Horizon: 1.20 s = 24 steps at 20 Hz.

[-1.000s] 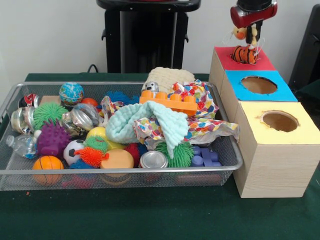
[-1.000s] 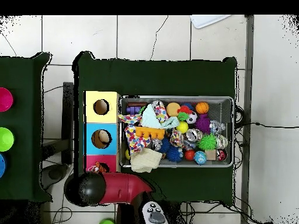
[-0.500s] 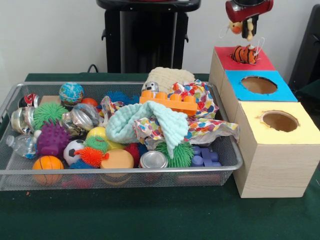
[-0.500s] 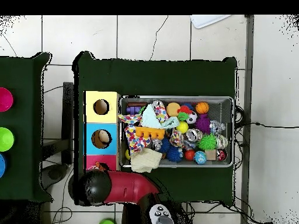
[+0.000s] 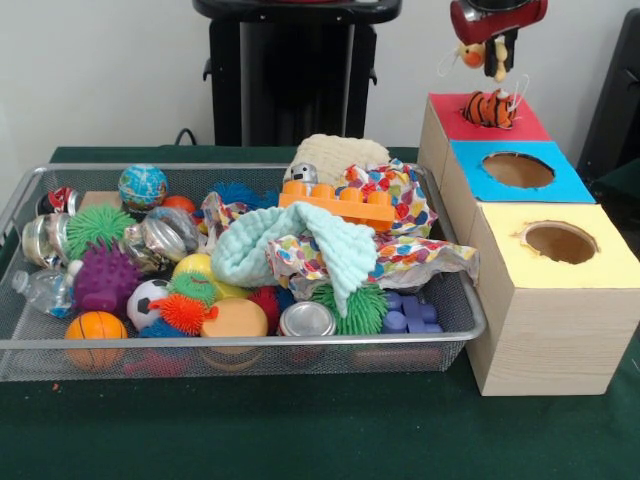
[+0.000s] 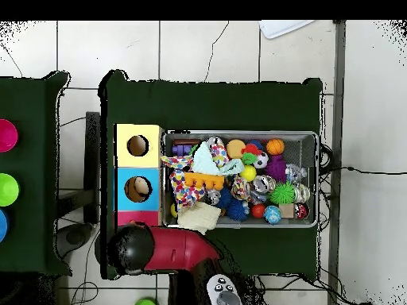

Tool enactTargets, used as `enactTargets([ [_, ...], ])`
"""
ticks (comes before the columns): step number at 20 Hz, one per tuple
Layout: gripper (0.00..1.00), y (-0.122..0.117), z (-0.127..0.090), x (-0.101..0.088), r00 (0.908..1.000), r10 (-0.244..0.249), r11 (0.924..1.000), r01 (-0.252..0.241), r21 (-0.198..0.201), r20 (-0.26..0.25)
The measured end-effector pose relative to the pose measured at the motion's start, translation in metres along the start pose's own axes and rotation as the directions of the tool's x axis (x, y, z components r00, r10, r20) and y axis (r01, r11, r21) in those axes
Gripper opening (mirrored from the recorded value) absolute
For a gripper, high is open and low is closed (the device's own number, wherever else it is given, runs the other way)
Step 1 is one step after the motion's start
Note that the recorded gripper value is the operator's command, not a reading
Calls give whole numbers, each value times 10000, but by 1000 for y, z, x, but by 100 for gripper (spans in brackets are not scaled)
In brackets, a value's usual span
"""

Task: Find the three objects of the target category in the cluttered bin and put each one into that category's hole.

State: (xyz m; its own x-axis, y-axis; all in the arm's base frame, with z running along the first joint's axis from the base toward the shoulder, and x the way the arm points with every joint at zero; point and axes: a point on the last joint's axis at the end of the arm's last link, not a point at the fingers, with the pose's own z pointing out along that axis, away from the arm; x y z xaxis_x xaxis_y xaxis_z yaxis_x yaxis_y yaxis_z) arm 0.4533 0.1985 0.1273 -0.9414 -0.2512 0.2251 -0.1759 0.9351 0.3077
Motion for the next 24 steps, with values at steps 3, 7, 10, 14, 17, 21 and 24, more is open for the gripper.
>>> enactTargets([
  [3,0,-1,-4,-8,9999,-20,10000,20,25,153],
  [7,0,-2,-8,-15,9995,-35,10000,34,52,302],
  [10,0,-2,-9,-17,9994,-41,10000,39,60,346],
  [14,0,-3,-10,-21,9992,-45,10000,43,61,409],
  [17,0,-3,-9,-23,9992,-39,10000,37,47,409],
  [21,0,-4,-8,-24,9992,-28,10000,27,34,405],
  [24,0,-5,-9,-24,9991,1,10000,-2,26,413],
])
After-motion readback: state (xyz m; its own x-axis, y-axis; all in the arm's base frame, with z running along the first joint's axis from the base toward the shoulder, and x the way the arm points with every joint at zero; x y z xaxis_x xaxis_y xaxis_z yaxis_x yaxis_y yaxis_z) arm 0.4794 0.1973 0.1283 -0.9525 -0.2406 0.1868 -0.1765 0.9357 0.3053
